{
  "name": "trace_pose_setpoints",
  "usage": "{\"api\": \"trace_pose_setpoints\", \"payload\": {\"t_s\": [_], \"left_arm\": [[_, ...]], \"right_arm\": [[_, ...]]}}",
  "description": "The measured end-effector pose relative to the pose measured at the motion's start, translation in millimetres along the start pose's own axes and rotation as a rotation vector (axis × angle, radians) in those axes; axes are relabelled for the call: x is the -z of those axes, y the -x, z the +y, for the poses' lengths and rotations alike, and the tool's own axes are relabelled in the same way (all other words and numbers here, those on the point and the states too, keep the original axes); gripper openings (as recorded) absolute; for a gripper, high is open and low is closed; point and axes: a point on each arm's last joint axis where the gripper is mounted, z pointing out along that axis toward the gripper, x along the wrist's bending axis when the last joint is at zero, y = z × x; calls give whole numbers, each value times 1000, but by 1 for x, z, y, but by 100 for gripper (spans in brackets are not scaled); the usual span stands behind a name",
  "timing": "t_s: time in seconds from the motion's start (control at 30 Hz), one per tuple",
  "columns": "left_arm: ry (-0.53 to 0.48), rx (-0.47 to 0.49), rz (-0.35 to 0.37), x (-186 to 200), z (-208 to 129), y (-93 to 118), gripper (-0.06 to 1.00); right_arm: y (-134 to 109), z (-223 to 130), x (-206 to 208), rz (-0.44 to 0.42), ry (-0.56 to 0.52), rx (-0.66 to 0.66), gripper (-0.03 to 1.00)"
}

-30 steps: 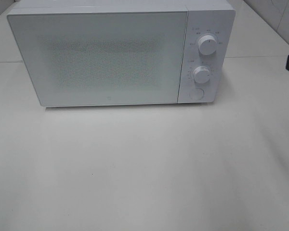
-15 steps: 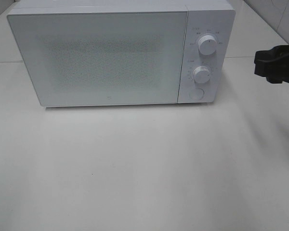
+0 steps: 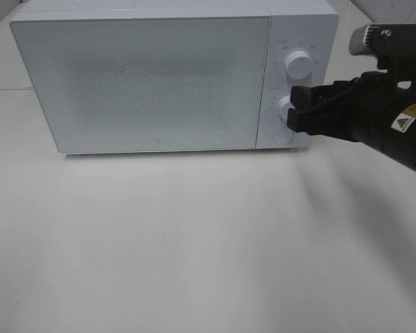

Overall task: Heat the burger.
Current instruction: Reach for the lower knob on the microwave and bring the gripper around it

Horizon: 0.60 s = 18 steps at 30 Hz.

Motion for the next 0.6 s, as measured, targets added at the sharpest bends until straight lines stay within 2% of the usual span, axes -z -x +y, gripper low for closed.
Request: {"api": "trace_pose_setpoints", "payload": {"t_s": [0.23, 0.6], "left_arm": [[0, 0, 0, 0, 0, 0, 0], [0, 0, 0, 0, 0, 0, 0]], "right_arm": [[-16, -24, -26, -60, -26, 107, 61], [-15, -44, -44, -112, 29, 153, 61]]}}
